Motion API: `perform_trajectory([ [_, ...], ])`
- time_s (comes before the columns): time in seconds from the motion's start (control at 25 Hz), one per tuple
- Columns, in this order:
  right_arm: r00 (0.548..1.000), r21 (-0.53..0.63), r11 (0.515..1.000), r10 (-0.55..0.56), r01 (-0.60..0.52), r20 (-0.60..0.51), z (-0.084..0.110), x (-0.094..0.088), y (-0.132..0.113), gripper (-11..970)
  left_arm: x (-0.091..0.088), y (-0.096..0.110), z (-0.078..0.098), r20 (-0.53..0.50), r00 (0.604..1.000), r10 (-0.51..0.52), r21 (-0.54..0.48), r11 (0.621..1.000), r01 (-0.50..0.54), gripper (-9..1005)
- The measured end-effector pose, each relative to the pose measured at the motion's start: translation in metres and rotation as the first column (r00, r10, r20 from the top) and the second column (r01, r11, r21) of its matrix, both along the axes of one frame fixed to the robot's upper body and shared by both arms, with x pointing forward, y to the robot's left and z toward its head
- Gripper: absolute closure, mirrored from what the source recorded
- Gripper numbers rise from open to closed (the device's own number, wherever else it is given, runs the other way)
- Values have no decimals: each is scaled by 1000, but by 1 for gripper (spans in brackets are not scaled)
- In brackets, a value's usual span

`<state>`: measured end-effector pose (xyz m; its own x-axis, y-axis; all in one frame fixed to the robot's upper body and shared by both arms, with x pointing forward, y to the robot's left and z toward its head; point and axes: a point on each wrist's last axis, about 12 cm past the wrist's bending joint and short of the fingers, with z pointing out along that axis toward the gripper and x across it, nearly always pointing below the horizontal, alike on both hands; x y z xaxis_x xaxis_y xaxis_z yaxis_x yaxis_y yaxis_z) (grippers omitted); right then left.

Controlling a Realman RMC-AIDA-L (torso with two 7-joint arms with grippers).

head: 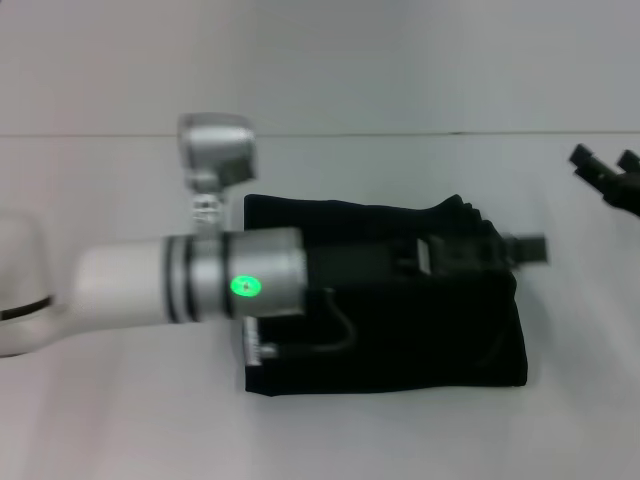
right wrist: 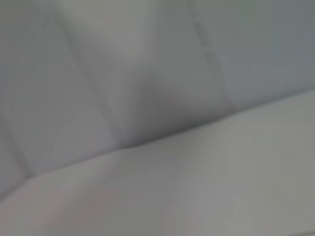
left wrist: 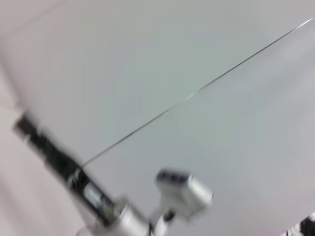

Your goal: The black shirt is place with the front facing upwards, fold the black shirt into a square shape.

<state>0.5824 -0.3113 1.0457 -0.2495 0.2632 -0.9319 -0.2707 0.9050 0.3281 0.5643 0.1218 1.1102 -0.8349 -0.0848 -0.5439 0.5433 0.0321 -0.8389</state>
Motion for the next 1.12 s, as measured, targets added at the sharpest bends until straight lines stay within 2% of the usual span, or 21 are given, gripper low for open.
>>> perform_trajectory([
  [0.12, 977, -29, 978, 207, -205, 55, 3, -17, 11, 110, 4, 29, 5, 14, 998, 57, -21, 998, -57, 481],
  [0.24, 906, -92, 907, 418, -411, 63, 4, -33, 24, 110, 10, 68, 1, 0, 982, 188, -1, 982, -188, 388],
  [0.28, 880, -112, 879, 472, -464, 55, 4, -37, 27, 110, 13, 87, -2, -10, 966, 260, 20, 965, -260, 354],
  [0.4, 824, -155, 817, 566, -556, 26, 2, -44, 37, 110, 18, 128, -12, -33, 913, 408, 101, 910, -403, 253],
  [0.52, 786, -191, 769, 618, -611, -22, -3, -47, 46, 110, 17, 153, -21, -49, 866, 498, 160, 860, -485, 160],
  [0.68, 798, -207, 773, 596, -599, -82, -13, -49, 43, 111, 15, 164, -24, -56, 843, 535, 174, 836, -520, 58],
  [0.96, 845, -213, 817, 514, -535, -150, -28, -61, 25, 111, 17, 162, -25, -53, 842, 536, 182, 835, -520, 63],
  [1.12, 869, -209, 844, 472, -495, -150, -30, -64, 17, 111, 19, 162, -24, -48, 838, 544, 189, 828, -527, 62],
])
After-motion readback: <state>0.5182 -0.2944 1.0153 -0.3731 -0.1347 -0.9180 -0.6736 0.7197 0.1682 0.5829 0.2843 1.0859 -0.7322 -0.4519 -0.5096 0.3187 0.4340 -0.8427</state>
